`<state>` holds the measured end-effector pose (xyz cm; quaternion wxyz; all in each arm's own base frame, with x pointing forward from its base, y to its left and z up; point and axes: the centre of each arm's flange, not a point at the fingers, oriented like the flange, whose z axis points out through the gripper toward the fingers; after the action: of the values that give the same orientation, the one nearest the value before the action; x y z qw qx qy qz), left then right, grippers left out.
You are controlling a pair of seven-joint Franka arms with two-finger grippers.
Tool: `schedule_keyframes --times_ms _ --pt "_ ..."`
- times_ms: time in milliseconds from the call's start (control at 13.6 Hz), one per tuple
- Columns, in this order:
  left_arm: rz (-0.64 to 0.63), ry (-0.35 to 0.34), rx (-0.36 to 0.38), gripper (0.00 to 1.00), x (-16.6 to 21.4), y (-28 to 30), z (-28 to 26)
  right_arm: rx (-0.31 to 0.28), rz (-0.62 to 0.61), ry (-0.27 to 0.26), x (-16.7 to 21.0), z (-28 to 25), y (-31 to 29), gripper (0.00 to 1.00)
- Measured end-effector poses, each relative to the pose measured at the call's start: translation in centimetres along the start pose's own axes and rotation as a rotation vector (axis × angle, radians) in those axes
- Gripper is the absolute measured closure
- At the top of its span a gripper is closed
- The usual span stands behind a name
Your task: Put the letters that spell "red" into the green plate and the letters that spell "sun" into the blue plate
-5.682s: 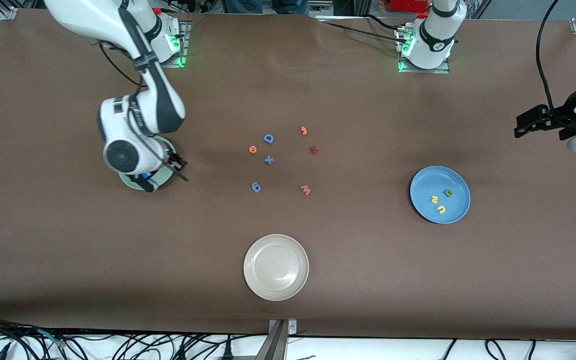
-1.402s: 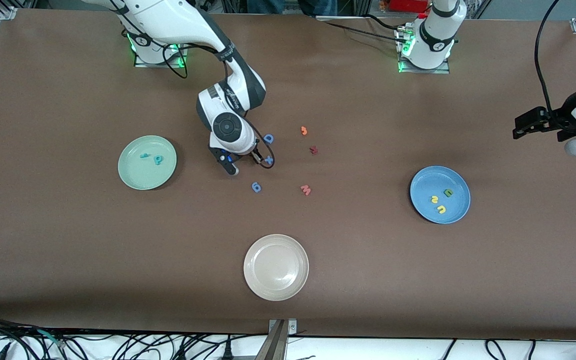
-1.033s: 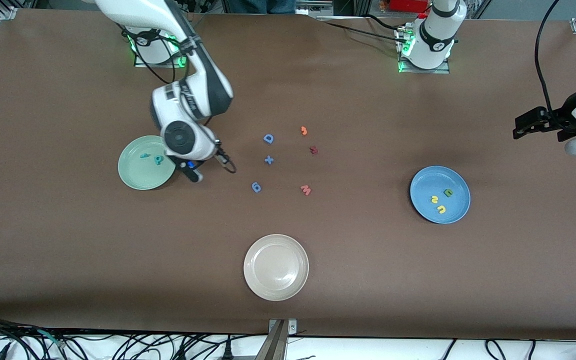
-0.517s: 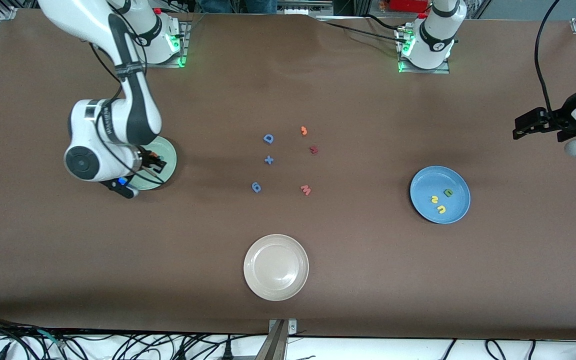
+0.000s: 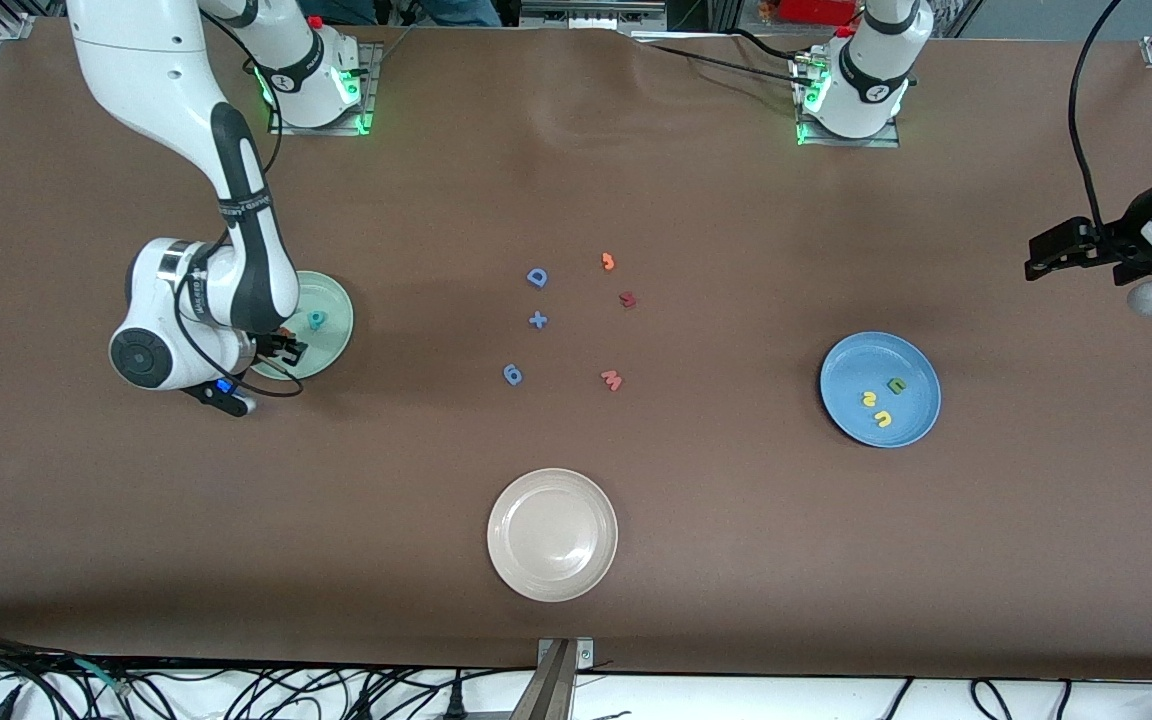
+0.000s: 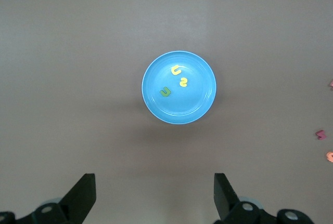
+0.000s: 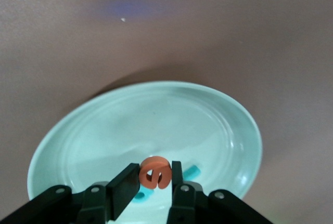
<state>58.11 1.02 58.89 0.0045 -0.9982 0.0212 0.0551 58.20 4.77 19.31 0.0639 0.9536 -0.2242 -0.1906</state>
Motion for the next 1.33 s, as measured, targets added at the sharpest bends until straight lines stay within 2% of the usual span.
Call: schedule_keyframes --times_ms 295,443,590,738,812,1033,1181,1328 --pt "0.000 0.000 0.000 0.00 0.0 0.0 0.0 0.000 -0.003 0.006 0.0 0.3 -0.3 0.63" --pt "0.000 0.000 0.000 0.00 0.0 0.0 0.0 0.000 -0.003 0.007 0.1 0.2 -0.3 0.48" --pt "0.000 0.000 0.000 0.00 0.0 0.0 0.0 0.007 -0.006 0.008 0.0 -0.6 -0.4 0.26" --pt "0.000 0.000 0.000 0.00 0.0 0.0 0.0 0.024 -0.014 -0.015 -0.7 -3.5 -0.4 0.05" --pt "0.000 0.000 0.000 0.00 0.0 0.0 0.0 0.038 -0.019 -0.029 -1.2 -6.0 -0.1 0.01" --pt "0.000 0.000 0.000 0.00 0.0 0.0 0.0 0.089 -0.032 -0.050 -3.0 -15.9 2.1 0.01" --pt "0.000 0.000 0.000 0.00 0.0 0.0 0.0 0.118 -0.053 -0.026 -4.4 -22.6 3.5 0.01" --pt "0.000 0.000 0.000 0.00 0.0 0.0 0.0 0.143 -0.105 0.037 -5.8 -28.0 3.9 0.01"
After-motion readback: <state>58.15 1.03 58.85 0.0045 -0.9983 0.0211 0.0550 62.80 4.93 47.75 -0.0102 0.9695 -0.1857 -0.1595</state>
